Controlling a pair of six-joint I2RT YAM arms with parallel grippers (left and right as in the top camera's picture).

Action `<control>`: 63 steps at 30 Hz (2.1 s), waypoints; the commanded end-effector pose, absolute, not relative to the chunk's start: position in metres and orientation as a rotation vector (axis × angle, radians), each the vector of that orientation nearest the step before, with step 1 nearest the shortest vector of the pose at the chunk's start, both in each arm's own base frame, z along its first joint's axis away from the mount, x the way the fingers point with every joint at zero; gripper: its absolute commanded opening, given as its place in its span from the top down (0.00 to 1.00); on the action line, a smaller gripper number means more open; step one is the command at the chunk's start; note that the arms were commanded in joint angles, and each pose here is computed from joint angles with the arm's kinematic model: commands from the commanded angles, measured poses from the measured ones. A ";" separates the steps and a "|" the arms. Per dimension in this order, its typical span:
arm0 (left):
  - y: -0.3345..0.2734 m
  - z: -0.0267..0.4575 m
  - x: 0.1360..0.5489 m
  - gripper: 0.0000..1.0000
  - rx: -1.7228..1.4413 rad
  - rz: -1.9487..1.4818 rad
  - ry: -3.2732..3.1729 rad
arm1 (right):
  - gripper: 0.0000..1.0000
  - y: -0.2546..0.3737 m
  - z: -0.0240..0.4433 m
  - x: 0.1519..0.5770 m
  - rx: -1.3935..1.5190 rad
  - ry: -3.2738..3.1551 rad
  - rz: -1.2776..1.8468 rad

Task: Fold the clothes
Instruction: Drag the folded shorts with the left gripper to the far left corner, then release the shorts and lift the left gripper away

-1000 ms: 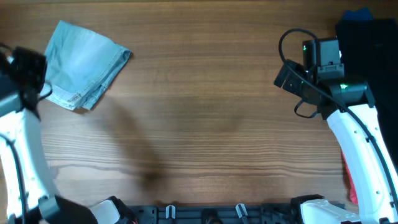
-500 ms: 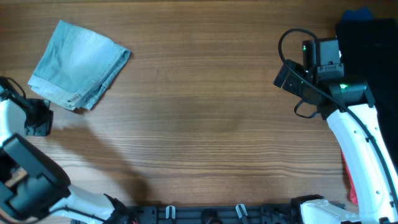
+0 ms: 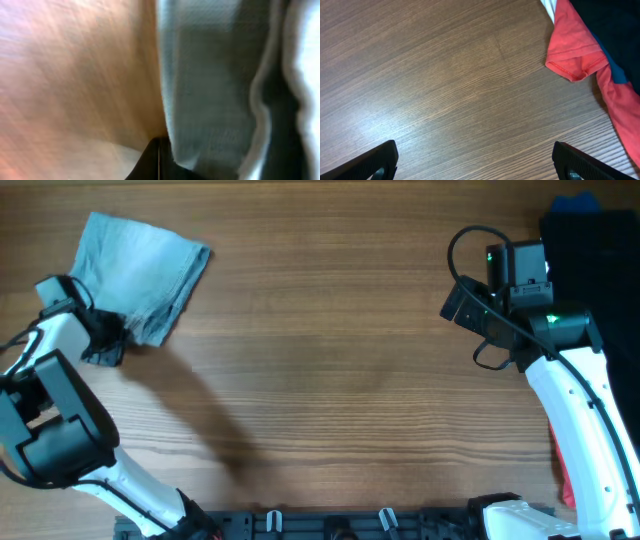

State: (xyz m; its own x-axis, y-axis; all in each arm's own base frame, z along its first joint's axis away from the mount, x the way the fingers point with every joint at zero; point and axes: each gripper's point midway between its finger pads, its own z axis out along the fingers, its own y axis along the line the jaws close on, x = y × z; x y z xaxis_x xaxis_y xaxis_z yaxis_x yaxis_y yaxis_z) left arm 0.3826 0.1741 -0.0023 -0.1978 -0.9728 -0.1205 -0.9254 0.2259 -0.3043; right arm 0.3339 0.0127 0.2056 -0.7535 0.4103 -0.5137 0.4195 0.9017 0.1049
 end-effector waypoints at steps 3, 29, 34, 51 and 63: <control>0.158 -0.025 0.410 0.96 -1.728 -0.294 2.194 | 0.00 0.011 0.205 0.335 0.596 2.522 -0.035; 0.139 -0.031 0.480 0.96 -1.570 -0.356 2.015 | 0.00 0.011 0.205 0.336 0.596 2.518 -0.034; 0.168 -0.028 0.476 0.96 -1.594 -0.314 1.956 | 0.00 0.011 0.205 0.336 0.596 2.518 -0.034; 0.194 -0.002 0.498 0.96 -1.430 -0.280 1.867 | 0.00 0.011 0.205 0.336 0.596 2.518 -0.034; 0.181 0.080 0.477 0.46 -1.281 -0.339 1.973 | 0.00 0.011 0.205 0.337 0.596 2.516 -0.033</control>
